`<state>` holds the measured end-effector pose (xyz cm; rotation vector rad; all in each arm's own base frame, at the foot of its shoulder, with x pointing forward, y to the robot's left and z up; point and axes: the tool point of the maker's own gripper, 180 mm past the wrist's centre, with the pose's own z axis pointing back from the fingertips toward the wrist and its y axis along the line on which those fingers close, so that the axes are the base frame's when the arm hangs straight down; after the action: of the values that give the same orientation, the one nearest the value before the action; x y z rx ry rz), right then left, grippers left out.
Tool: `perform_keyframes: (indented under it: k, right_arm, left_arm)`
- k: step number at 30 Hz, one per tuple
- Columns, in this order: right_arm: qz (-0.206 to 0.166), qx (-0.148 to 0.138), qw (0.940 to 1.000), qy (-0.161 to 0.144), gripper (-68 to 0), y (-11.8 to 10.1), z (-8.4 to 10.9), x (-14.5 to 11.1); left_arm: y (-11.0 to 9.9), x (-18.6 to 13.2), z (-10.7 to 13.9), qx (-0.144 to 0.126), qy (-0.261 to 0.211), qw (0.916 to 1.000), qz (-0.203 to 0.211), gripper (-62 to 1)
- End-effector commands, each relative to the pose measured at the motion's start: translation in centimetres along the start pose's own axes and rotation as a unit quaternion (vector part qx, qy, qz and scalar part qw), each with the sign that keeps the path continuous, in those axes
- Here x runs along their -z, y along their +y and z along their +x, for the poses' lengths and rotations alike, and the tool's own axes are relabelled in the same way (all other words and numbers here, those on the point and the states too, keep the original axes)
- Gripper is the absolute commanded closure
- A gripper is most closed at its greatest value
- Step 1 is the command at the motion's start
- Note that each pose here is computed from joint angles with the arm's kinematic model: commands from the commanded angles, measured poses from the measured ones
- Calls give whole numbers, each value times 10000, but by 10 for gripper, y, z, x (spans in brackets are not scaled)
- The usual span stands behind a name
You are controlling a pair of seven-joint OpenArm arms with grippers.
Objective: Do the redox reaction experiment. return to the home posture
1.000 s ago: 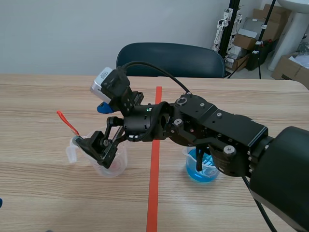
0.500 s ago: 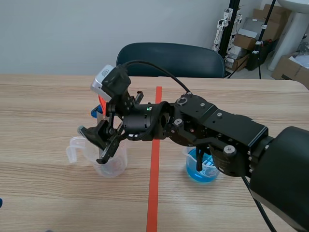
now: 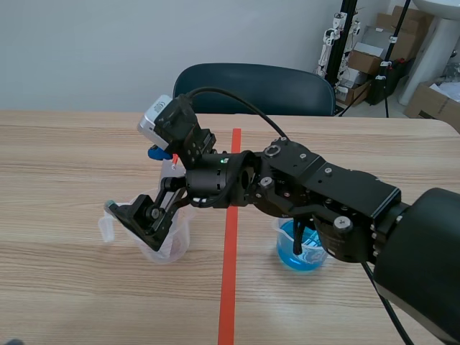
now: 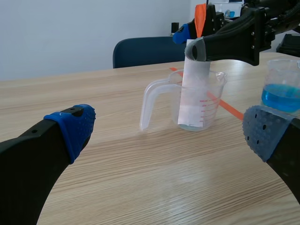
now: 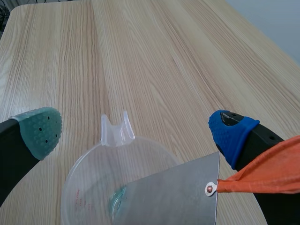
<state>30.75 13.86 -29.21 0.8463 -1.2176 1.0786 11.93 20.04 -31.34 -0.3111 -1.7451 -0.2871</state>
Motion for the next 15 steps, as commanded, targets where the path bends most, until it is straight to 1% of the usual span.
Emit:
perform_keyframes:
  k: [1,3,7,12,15]
  right_arm:
    - [-44,-67,9998,-180,-679,-8,13,-2]
    - [-45,-157,9996,-233,-679,-9,18,-6]
    - [-6,-480,9980,-407,-679,-10,39,-16]
    - [38,-899,9939,-631,-679,-10,67,-35]
    - [48,-1071,9915,-735,-679,-11,80,-48]
  left_arm:
    - [3,-2,9,32,-94,9999,-39,-623]
    - [8,-5,13,67,-76,9999,-53,-623]
    - [15,-6,22,158,-57,9996,-206,-623]
    - [34,-3,41,233,-222,9994,-143,-623]
    - [44,1,53,274,-338,9989,-170,-623]
